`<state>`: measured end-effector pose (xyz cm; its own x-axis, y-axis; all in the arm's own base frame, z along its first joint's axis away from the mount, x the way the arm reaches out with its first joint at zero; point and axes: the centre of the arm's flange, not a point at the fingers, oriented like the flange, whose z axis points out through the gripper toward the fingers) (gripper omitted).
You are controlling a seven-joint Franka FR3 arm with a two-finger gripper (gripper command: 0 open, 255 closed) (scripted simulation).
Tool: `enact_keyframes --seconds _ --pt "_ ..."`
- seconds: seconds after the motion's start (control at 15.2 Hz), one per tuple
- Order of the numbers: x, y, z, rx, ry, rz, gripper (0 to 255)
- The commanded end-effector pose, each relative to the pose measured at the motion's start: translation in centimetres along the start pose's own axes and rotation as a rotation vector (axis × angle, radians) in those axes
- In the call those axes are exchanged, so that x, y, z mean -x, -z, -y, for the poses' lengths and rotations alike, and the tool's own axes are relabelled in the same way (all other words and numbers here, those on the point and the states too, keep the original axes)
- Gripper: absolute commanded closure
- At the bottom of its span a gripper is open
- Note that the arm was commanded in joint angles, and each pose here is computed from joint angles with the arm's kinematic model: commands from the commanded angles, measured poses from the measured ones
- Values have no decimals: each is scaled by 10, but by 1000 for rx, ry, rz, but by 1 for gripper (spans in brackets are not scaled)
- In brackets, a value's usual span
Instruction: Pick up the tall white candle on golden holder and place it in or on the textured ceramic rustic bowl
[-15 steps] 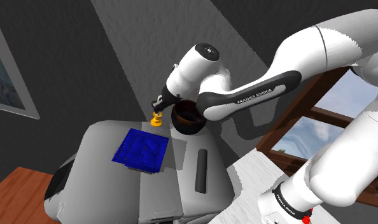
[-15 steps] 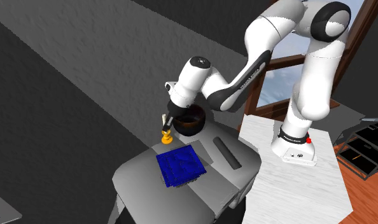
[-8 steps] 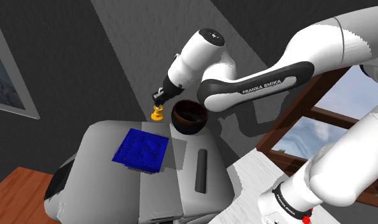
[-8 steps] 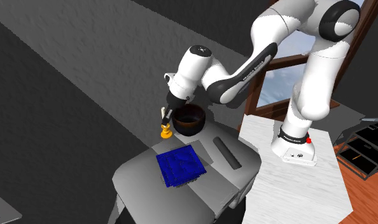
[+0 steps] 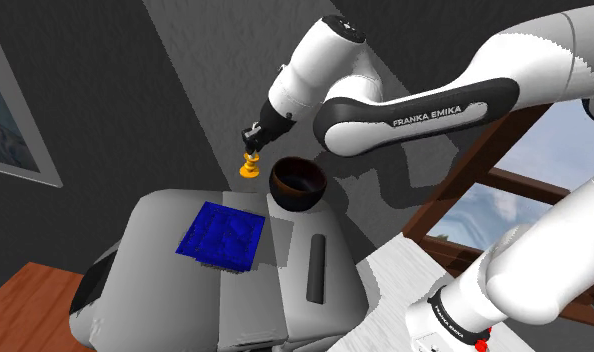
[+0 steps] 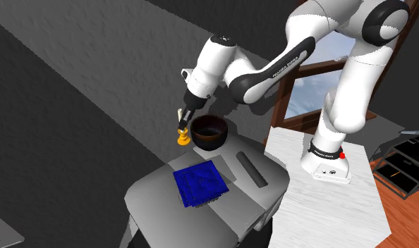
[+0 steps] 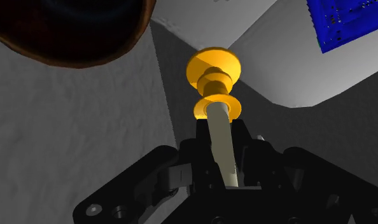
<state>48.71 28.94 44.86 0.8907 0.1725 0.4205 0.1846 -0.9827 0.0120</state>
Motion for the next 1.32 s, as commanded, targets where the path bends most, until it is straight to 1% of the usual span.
enact_keyframes --seconds 0.0,0.66,1.25 --pt "-4 9 1 0 0 1 255" --pt "-25 54 0 0 0 1 255" --pt "38 87 -95 0 0 1 255"
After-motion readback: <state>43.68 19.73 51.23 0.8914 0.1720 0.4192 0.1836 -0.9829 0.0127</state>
